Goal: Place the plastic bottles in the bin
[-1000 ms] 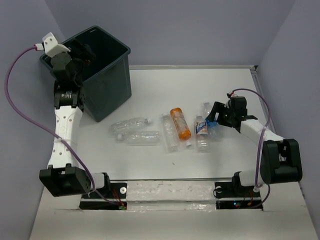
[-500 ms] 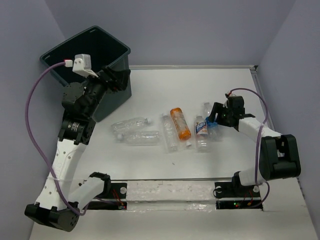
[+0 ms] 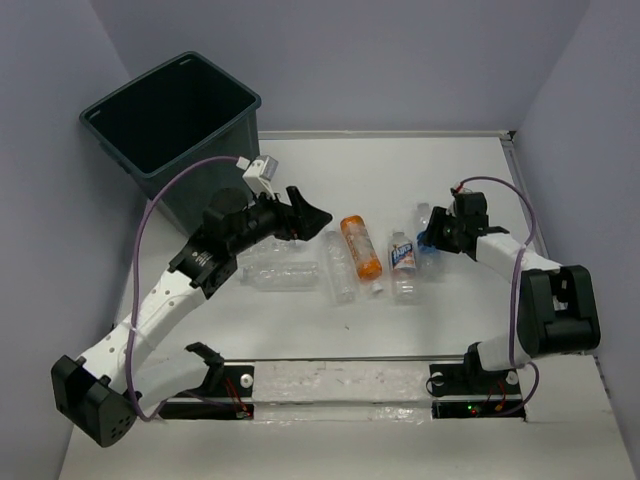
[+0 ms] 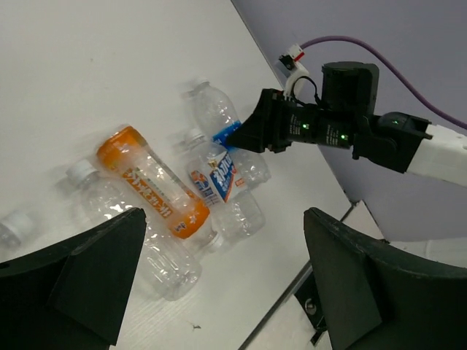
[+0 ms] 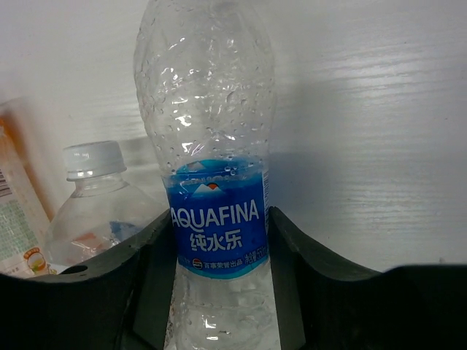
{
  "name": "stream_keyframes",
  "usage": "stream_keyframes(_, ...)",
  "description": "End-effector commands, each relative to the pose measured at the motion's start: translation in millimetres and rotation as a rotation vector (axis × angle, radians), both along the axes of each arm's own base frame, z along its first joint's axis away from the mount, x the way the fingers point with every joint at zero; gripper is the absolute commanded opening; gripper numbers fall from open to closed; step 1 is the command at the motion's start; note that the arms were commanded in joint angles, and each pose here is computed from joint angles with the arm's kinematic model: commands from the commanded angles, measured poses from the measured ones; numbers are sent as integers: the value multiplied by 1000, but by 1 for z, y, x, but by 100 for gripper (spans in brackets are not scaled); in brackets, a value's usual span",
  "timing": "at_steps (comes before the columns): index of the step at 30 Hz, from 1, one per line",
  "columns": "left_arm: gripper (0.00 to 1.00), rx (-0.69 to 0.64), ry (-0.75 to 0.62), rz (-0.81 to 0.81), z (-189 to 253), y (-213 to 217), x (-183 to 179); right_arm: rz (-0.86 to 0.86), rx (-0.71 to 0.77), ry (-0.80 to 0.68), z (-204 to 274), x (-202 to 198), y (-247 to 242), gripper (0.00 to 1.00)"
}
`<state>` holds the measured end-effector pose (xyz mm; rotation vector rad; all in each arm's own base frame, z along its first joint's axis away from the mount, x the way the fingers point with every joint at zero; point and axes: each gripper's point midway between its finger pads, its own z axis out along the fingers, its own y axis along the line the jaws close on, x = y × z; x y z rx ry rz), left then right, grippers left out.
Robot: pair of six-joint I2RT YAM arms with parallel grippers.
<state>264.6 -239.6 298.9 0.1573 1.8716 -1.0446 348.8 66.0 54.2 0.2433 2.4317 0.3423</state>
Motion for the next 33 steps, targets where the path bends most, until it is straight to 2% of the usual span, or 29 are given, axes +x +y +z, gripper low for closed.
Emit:
stream_keyframes(1, 99, -56, -29, -57, 10, -31, -7, -72, -79, -116, 36, 12, -17, 46)
stream_keyframes(4, 99, -42, -21, -106, 4, -55, -12, -166, -129, -224, 68, 7, -36, 45)
stream_keyframes(7, 99, -26, -23, -137, 1, -73, -10, -154, -63, -445, 125, 5, -27, 44)
stream_keyframes(8, 99, -29, -29, -155, 0, -83, -9, -125, -35, -477, 127, -1, -21, 43)
stream_keyframes(9, 99, -33, -30, -170, 1, -88, -9, -30, 47, -590, 158, -5, -1, 43)
stream_keyframes(11, 99, -44, -36, -190, 3, -102, -4, 99, 129, -639, 168, -13, 23, 43)
stream_keyframes(13, 99, -60, -44, -206, 7, -110, -1, 220, 217, -653, 176, -20, 47, 43)
stream_keyframes(15, 99, -96, -60, -228, 13, -120, 4, 419, 344, -657, 182, -35, 84, 44)
stream_keyframes(26, 99, -170, -36, -320, -4, -164, 24, 649, 475, -650, 191, -65, 126, 44)
stream_keyframes(33, 99, -159, -54, -228, -5, -168, 50, 713, 490, -633, 189, -73, 137, 44)
